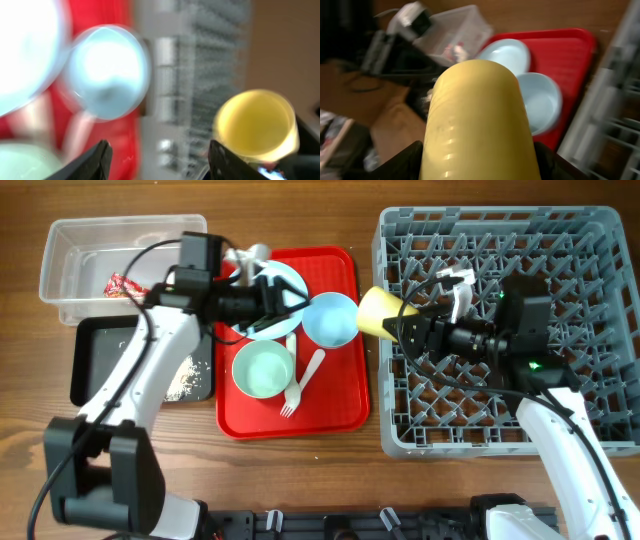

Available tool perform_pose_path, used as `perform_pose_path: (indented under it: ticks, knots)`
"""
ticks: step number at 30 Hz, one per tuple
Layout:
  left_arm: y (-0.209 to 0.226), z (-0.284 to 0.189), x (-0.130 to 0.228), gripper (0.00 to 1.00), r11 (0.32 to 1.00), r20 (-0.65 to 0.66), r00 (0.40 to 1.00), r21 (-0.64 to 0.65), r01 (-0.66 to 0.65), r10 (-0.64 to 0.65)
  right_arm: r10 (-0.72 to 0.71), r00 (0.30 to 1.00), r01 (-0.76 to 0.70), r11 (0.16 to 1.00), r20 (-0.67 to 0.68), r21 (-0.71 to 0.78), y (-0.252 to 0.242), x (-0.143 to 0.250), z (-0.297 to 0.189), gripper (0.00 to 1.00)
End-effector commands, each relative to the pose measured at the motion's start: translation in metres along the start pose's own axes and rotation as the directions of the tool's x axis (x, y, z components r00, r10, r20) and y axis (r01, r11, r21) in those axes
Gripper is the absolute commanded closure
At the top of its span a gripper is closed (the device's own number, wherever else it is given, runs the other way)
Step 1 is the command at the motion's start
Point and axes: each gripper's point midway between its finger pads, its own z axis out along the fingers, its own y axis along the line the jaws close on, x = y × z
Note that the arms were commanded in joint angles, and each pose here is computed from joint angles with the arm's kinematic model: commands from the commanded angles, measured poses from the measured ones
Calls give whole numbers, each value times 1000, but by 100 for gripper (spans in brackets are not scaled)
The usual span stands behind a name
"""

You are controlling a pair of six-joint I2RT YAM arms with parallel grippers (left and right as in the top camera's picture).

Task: Sort waste into correct bins and load items into the dishwasher rack
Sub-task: 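Lower the yellow cup into the grey rack and release, then grasp the light blue bowl with the right gripper, place in rack's back-left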

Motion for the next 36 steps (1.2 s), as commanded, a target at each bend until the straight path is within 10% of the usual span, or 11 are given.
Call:
perform_pose_path:
  ticks: [1, 7, 12, 19, 22, 23, 28, 32, 36]
  knots:
    - [35, -50, -13, 37, 961, 147, 986, -273, -39, 82, -23, 999, 12, 938, 28, 346, -25, -32, -40, 92]
    - [56, -93, 2, 33, 879, 210, 975, -476, 33, 77, 335, 942, -191, 556, -8, 809, -67, 23, -144, 96]
    - [57, -93, 3, 33, 878, 205, 976, -477, 36, 71, 451, 891, -193, 492, -59, 849, -88, 44, -145, 96]
    - [57, -93, 4, 33, 878, 205, 976, -477, 36, 71, 594, 786, -191, 501, -174, 844, -142, 66, -85, 95]
    - [57, -93, 4, 26, 878, 205, 976, -477, 36, 71, 622, 757, -217, 529, -201, 820, -143, 72, -71, 5]
    - [57, -93, 4, 25, 878, 205, 976, -477, 36, 71, 623, 755, -221, 533, -202, 817, -142, 72, -71, 1]
    - [64, -95, 13, 18, 862, 182, 982, -504, 56, 42, 519, 846, -250, 587, -120, 770, -117, 25, -84, 0]
    - [91, -114, 18, 21, 753, 249, 968, -632, 183, -26, 118, 991, -79, 896, -63, 437, -27, -61, -56, 7]
    - [94, -117, 17, 18, 737, 275, 961, -641, 213, -39, 59, 987, 2, 924, -147, 382, 14, -47, 3, 13]
